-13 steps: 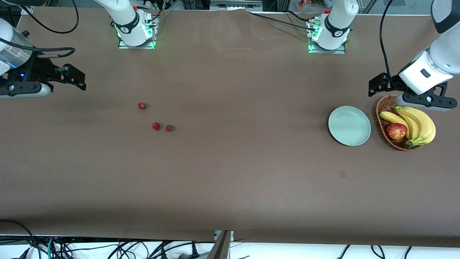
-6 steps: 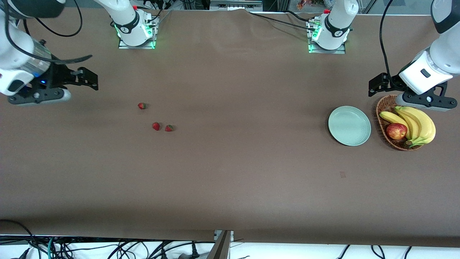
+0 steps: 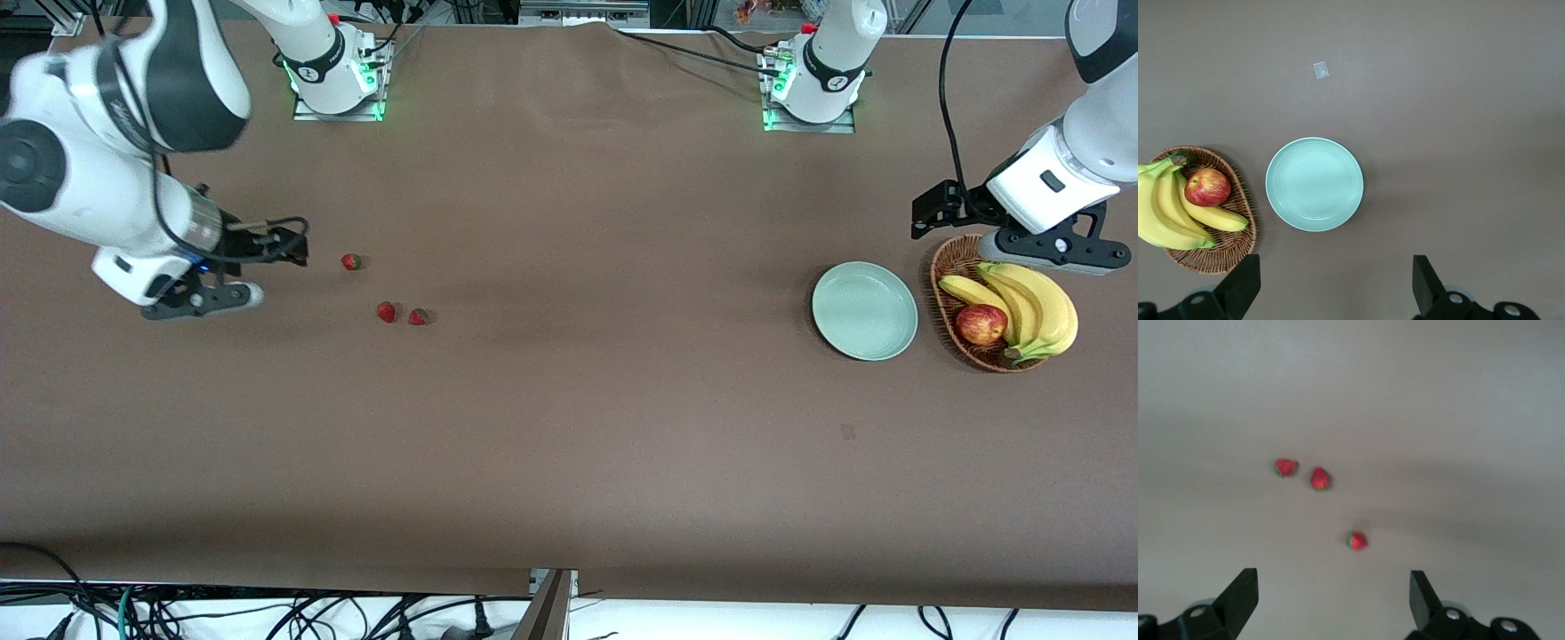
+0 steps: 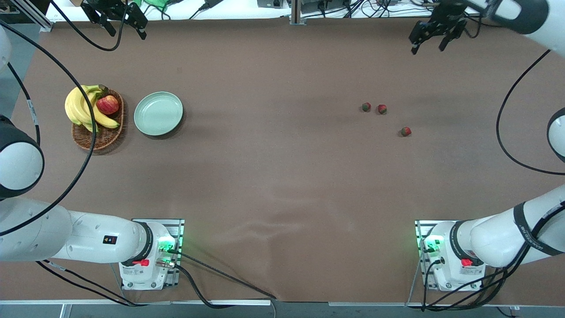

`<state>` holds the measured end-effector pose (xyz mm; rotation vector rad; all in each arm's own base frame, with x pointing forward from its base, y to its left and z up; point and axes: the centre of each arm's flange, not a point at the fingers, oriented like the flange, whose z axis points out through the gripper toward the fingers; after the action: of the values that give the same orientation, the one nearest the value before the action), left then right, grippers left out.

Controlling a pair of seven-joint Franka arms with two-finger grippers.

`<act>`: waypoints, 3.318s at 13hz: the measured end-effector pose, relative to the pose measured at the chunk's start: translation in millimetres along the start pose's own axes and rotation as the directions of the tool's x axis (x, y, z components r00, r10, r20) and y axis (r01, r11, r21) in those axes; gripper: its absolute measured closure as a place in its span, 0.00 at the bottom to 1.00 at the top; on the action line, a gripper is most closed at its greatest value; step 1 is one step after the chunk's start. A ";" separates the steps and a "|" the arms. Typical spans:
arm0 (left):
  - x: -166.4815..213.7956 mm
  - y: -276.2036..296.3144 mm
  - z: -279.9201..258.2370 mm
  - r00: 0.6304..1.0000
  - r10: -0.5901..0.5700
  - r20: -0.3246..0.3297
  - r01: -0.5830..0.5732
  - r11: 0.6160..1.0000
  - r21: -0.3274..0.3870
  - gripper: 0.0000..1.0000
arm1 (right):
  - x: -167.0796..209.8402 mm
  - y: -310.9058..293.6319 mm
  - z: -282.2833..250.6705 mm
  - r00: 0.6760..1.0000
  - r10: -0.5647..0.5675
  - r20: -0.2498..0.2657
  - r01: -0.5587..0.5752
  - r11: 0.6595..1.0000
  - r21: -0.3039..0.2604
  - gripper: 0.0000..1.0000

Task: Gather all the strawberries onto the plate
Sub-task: 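Reach the right gripper down over the cluster of red strawberries, then close the right gripper on one red strawberry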

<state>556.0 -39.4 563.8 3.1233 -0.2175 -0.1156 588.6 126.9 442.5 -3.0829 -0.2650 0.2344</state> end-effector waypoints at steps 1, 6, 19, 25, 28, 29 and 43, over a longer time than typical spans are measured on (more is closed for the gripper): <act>0.1 0.0 0.1 1.000 0.000 0.000 0.000 1.000 0.000 0.00 | 5.6 -11.0 26.3 1.000 0.004 -0.008 -0.004 1.000 0.019 0.00; 0.6 0.0 0.7 1.000 0.000 0.001 0.000 1.000 0.000 0.00 | 44.9 -61.2 152.5 0.998 0.055 -0.033 -0.053 0.997 0.055 0.02; 1.4 0.0 2.0 1.000 0.000 0.003 0.000 1.000 0.000 0.00 | 21.1 -93.7 272.0 0.993 0.119 -0.005 -0.119 0.993 0.022 0.31; 1.4 -0.1 1.9 1.000 0.000 0.003 0.000 1.000 0.000 0.00 | 21.2 -99.4 271.4 0.991 0.132 -0.011 -0.131 0.990 0.042 0.42; 1.4 -0.4 1.9 1.000 -0.001 0.003 0.001 1.000 0.000 0.00 | 21.7 -99.5 270.5 0.991 0.132 -0.016 -0.131 0.990 0.043 0.42; 1.4 -0.4 1.9 1.000 -0.001 0.003 0.001 1.000 0.000 0.00 | 21.9 -99.5 270.2 0.991 0.132 -0.018 -0.131 0.990 0.044 0.42; 1.4 -1.0 2.0 1.000 -0.002 0.003 0.002 1.000 0.000 0.00 | 28.1 -92.1 261.8 0.992 0.104 -0.064 -0.101 0.994 0.048 0.46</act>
<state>557.4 -38.5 561.7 3.1234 -0.2147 -0.1198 560.4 229.1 184.5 -3.0561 -0.0970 0.1391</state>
